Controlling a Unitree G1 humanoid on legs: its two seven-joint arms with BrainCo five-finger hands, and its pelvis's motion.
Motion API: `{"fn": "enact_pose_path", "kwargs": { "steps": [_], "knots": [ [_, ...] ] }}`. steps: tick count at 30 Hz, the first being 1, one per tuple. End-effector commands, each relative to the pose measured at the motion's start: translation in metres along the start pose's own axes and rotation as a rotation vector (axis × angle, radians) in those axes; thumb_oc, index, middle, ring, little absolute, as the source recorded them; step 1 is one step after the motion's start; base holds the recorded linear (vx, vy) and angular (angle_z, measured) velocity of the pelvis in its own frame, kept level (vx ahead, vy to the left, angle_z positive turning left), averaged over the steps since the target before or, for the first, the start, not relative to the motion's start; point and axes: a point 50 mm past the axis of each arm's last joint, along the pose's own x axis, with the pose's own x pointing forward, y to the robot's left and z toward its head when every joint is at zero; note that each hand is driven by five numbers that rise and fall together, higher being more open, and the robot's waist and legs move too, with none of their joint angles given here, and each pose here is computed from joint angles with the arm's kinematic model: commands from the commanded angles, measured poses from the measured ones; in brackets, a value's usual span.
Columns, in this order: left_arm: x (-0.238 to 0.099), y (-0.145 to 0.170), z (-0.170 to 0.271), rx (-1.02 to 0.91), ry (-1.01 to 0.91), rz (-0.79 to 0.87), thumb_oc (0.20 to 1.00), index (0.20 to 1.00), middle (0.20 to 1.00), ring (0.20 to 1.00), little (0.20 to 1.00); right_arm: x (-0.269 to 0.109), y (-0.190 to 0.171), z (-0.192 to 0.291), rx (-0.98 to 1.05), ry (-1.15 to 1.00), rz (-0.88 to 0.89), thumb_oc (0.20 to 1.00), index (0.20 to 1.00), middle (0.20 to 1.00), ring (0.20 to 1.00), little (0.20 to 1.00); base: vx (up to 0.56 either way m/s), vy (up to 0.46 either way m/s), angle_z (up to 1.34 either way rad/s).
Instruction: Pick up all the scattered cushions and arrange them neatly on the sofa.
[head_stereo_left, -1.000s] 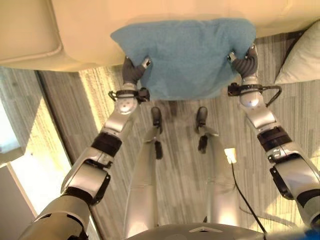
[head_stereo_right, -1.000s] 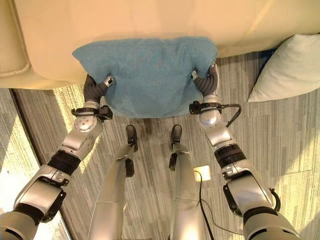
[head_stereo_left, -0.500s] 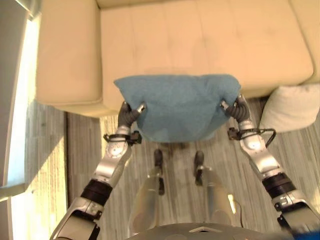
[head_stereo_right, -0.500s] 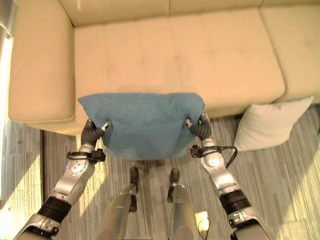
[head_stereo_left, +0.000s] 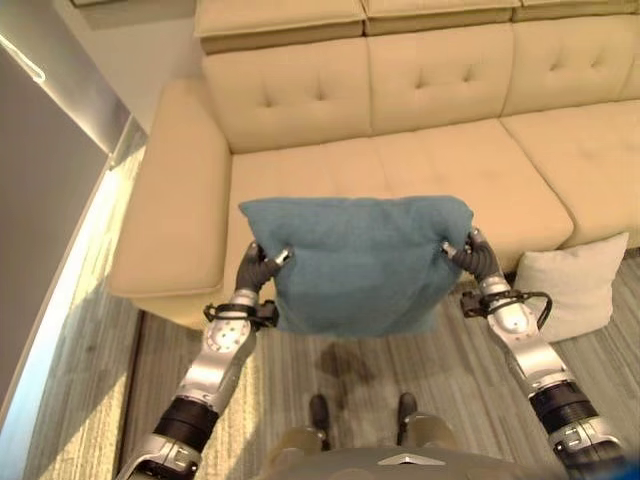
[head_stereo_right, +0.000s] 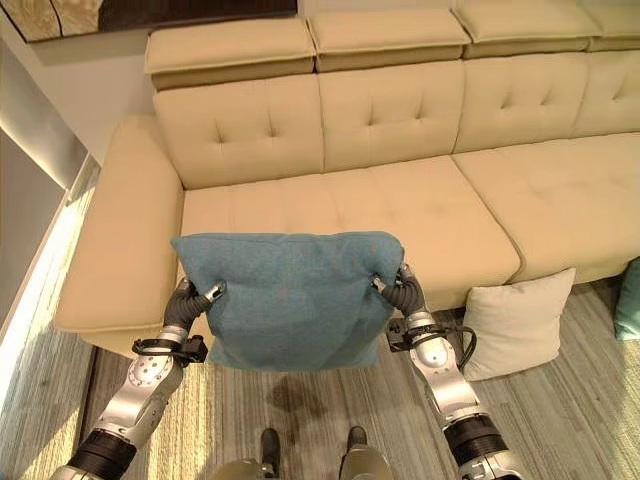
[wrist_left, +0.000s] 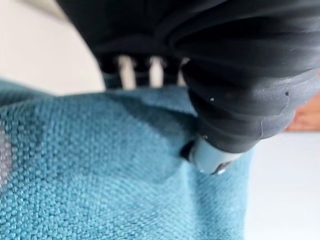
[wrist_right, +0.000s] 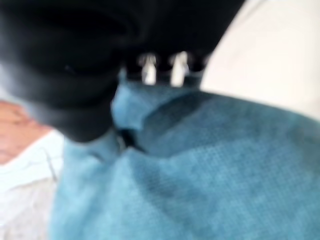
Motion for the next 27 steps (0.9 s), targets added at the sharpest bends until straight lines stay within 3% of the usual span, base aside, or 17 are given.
{"fn": "enact_pose_path", "kwargs": {
  "steps": [1,12,19,27],
  "knots": [
    [0.008,-0.002,0.035,0.028,-0.183,-0.054,0.2,0.2,0.2,0.2,0.2,0.009,0.005,0.031,0.068,-0.16,0.014,0.2,0.2,0.2,0.2,0.2,0.03,0.192,-0.3],
    [0.016,-0.017,0.029,0.009,-0.148,-0.097,0.2,0.2,0.2,0.2,0.2,0.003,0.007,0.025,0.076,-0.132,0.058,0.2,0.2,0.2,0.2,0.2,0.15,-0.007,-0.08],
    [0.013,-0.028,0.016,-0.061,-0.1,-0.126,0.2,0.2,0.2,0.2,0.2,-0.015,-0.009,0.007,0.032,-0.068,0.014,0.2,0.2,0.2,0.2,0.2,0.14,-0.182,0.7],
    [0.013,-0.031,0.02,-0.049,-0.11,-0.148,0.2,0.2,0.2,0.2,0.2,-0.017,-0.015,0.007,0.045,-0.066,-0.032,0.2,0.2,0.2,0.2,0.2,0.17,0.066,0.03]
  ]
}}
